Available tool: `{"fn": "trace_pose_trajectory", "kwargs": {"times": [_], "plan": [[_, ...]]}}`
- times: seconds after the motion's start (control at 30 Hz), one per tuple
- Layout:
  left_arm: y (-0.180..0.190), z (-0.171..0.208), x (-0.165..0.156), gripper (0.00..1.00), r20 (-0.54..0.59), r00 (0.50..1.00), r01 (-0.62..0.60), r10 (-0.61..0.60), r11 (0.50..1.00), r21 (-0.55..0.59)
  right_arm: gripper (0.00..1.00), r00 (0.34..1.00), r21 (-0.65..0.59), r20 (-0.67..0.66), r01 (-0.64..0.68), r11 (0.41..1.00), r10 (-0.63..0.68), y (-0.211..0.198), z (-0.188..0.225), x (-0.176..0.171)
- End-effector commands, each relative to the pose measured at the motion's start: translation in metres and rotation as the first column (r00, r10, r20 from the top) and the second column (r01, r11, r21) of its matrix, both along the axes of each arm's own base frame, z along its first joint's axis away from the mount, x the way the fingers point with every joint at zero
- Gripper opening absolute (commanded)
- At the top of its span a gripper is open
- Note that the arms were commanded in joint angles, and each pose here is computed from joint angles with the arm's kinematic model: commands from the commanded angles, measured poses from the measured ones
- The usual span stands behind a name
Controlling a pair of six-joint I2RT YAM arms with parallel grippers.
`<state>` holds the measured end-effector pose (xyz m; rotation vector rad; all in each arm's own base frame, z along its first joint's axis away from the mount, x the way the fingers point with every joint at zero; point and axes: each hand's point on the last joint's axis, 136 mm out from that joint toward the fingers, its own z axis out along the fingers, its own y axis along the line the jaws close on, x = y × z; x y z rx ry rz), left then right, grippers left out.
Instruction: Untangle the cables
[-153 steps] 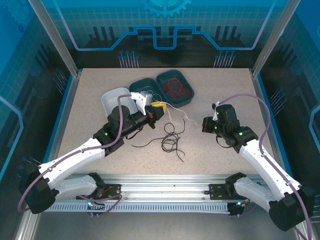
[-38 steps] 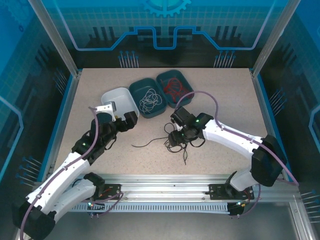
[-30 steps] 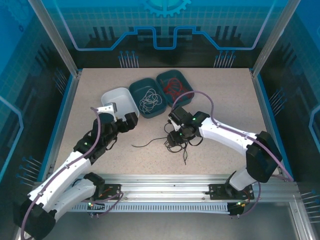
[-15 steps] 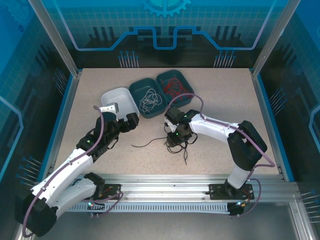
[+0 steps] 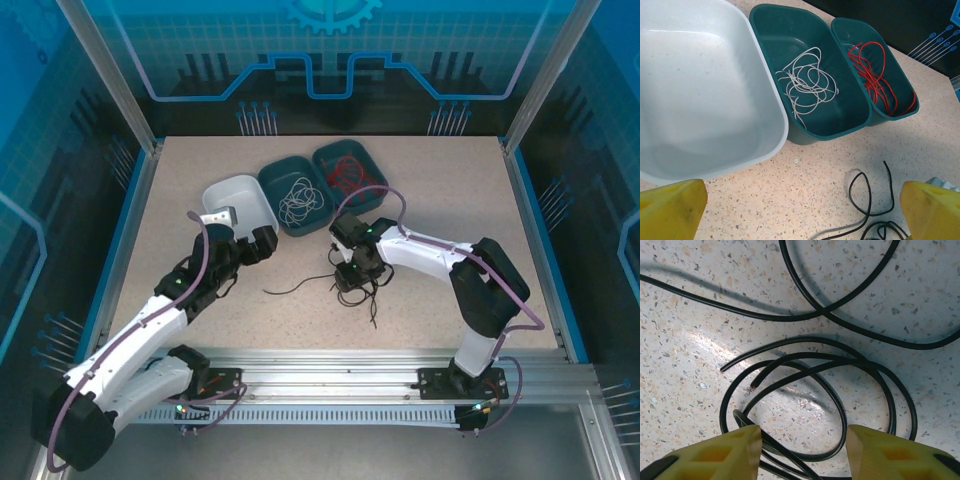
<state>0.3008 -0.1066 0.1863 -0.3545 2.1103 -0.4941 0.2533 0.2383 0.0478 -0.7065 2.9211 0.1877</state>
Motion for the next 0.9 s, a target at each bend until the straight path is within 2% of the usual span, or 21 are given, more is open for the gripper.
{"fn": "trace_pose_trajectory", "kwargs": {"times": [0.0, 0.17, 0.3, 0.33, 0.43, 0.6, 0.7, 0.87], "plan": [[0.0, -0.002, 0.002, 0.99, 0.004, 1.0, -0.008, 0.008, 1.0, -0.021, 0.51, 1.0, -0.01, -0.01, 0.029, 1.0, -0.029, -0.009, 0.003, -0.004], [0.0, -0.002, 0.003, 0.99, 0.004, 1.0, -0.006, 0.006, 1.0, -0.022, 0.62, 0.998, 0.025, -0.033, 0.051, 0.998, -0.05, -0.011, -0.002, -0.012], [-0.001, -0.003, 0.003, 0.99, -0.003, 1.0, -0.002, 0.001, 1.0, -0.022, 0.63, 0.997, 0.064, -0.044, 0.062, 0.996, -0.059, -0.009, -0.004, -0.015], [-0.001, -0.003, 0.002, 0.99, -0.004, 1.0, 0.001, -0.001, 1.0, -0.021, 0.61, 0.997, 0.066, -0.044, 0.064, 0.996, -0.061, -0.009, -0.004, -0.015], [0.0, -0.004, 0.001, 0.99, -0.009, 1.0, 0.0, 0.0, 1.0, -0.018, 0.46, 0.998, 0.076, -0.031, 0.06, 0.995, -0.058, -0.009, -0.001, -0.013], [0.0, -0.003, 0.001, 0.99, -0.007, 1.0, 0.002, -0.002, 1.0, -0.02, 0.14, 0.998, 0.093, 0.01, 0.054, 0.994, -0.056, -0.009, 0.013, -0.007], [-0.001, -0.003, 0.001, 0.99, -0.005, 1.0, 0.01, -0.01, 1.0, -0.013, 0.01, 0.996, 0.101, 0.059, 0.059, 0.993, -0.065, -0.011, 0.029, -0.002], [-0.004, 0.0, 0.002, 0.99, 0.002, 1.0, 0.031, -0.031, 0.999, -0.009, 0.0, 0.981, 0.144, 0.167, 0.072, 0.987, -0.096, -0.016, 0.068, 0.005]]}}
